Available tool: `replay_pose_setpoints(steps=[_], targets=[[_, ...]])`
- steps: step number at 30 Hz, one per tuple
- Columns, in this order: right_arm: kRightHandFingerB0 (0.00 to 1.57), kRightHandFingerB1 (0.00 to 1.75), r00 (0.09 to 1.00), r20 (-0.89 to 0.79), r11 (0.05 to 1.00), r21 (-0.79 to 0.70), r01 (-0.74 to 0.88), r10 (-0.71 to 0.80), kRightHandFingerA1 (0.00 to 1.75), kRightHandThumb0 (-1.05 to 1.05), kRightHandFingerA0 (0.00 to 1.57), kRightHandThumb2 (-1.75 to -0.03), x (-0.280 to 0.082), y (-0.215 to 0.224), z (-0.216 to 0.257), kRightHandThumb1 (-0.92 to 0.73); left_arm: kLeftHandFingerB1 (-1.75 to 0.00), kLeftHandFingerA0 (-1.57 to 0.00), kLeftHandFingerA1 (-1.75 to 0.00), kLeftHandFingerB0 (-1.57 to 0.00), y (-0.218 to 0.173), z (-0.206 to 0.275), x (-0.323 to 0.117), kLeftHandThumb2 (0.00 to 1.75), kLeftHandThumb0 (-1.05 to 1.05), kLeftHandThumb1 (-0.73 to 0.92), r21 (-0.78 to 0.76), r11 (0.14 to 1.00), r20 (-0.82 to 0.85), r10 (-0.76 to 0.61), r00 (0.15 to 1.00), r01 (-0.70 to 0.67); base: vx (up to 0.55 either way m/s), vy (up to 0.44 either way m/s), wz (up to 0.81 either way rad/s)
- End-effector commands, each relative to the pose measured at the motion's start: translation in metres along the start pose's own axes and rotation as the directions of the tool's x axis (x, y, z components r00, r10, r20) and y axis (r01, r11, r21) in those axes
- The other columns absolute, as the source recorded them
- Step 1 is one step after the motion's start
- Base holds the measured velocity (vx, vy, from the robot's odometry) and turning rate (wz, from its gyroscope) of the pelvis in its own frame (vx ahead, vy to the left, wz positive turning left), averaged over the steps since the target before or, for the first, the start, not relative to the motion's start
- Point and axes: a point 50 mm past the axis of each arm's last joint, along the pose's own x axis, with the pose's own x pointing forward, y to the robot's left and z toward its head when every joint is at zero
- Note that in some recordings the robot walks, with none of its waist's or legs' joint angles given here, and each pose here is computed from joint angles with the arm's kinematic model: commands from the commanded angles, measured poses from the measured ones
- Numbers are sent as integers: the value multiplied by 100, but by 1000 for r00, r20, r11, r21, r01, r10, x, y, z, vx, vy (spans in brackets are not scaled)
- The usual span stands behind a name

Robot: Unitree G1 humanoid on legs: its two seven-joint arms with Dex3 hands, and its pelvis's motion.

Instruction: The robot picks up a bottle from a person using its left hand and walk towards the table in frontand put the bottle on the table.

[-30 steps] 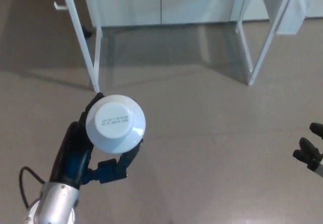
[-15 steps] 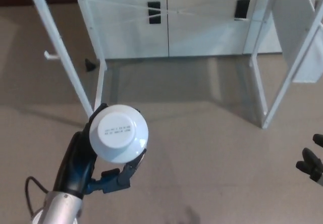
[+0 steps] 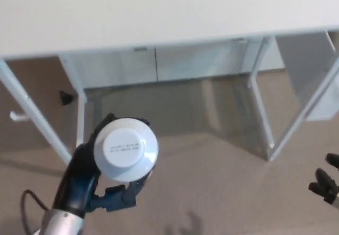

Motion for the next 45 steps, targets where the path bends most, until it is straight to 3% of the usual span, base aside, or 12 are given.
replay_pose_setpoints(steps=[1, 17, 18, 19, 25, 29, 34, 40, 41, 43, 44, 45], targets=[[35, 67, 999, -23, 1000, -4, 24, -24, 89, -44, 65, -77, -9, -13, -16, -40, -106, -121, -127, -76, -5, 13, -11, 132, -19, 83, -50, 998, 63, -33, 997, 36, 433, 201, 6], [36, 67, 989, -121, 996, 18, 86, -83, 89, -40, 66, -78, -35, -35, -63, -43, -98, -118, -126, -61, 11, 53, -22, 132, -18, 84, -33, 999, 235, -28, 972, 37, 280, 1, 11], [37, 66, 988, -124, 996, 15, 89, -87, 90, -38, 68, -78, -36, -35, -64, -45, -161, -89, -175, -32, 13, 55, -21, 95, -33, 92, -25, 999, 240, -20, 970, 27, 0, 0, 0], [36, 66, 988, -128, 996, 14, 92, -90, 87, -37, 70, -90, -37, -36, -66, -41, -160, -87, -175, -33, 15, 56, -20, 95, -33, 92, -20, 1000, 245, -13, 970, 18, 85, -29, -8], [37, 66, 986, -140, 996, 25, 91, -87, 87, -35, 70, -90, -40, -37, -71, -42, -154, -82, -175, -31, 33, 65, -9, 93, -30, 92, -15, 998, 250, 58, 967, -56, 103, 69, -8], [37, 67, 986, -140, 995, 24, 99, -94, 86, -33, 69, -91, -41, -38, -73, -43, -159, -88, -175, -39, 52, 67, 9, 94, -32, 92, -5, 995, 254, 100, 962, -102, 166, 128, 11], [37, 67, 986, -132, 993, 37, 111, -105, 87, -36, 70, -89, -40, -41, -69, -41, -150, -92, -175, -40, 75, 72, 31, 87, -30, 92, 3, 985, 233, 168, 958, -174, 104, 61, 6], [35, 66, 988, -109, 992, 42, 115, -110, 86, -36, 66, -90, -38, -44, -63, -44, -119, -100, -152, -62, 117, 91, 65, 70, -19, 90, 65, 965, 213, 237, 948, -256, 111, 0, 4], [35, 66, 988, -106, 992, 45, 118, -112, 91, -36, 65, -76, -37, -44, -61, -50, -113, -100, -149, -67, 124, 93, 71, 68, -19, 87, 65, 962, 200, 247, 948, -265, 142, -16, 32], [37, 66, 988, -100, 991, 39, 126, -121, 89, -37, 66, -76, -36, -44, -59, -50, -107, -102, -142, -71, 130, 95, 77, 68, -18, 85, 64, 960, 180, 258, 949, -273, 97, -43, -6], [39, 67, 986, -100, 989, 63, 137, -131, 90, -37, 71, -88, -35, -44, -58, -43, -101, -106, -134, -74, 134, 94, 85, 65, -17, 85, 41, 962, 145, 262, 954, -270, 83, -64, -6], [38, 67, 987, -98, 989, 65, 135, -128, 90, -36, 70, -89, -35, -44, -58, -41, -99, -105, -135, -76, 134, 93, 88, 67, -17, 83, 32, 965, 131, 255, 958, -261, 0, 0, 0]])
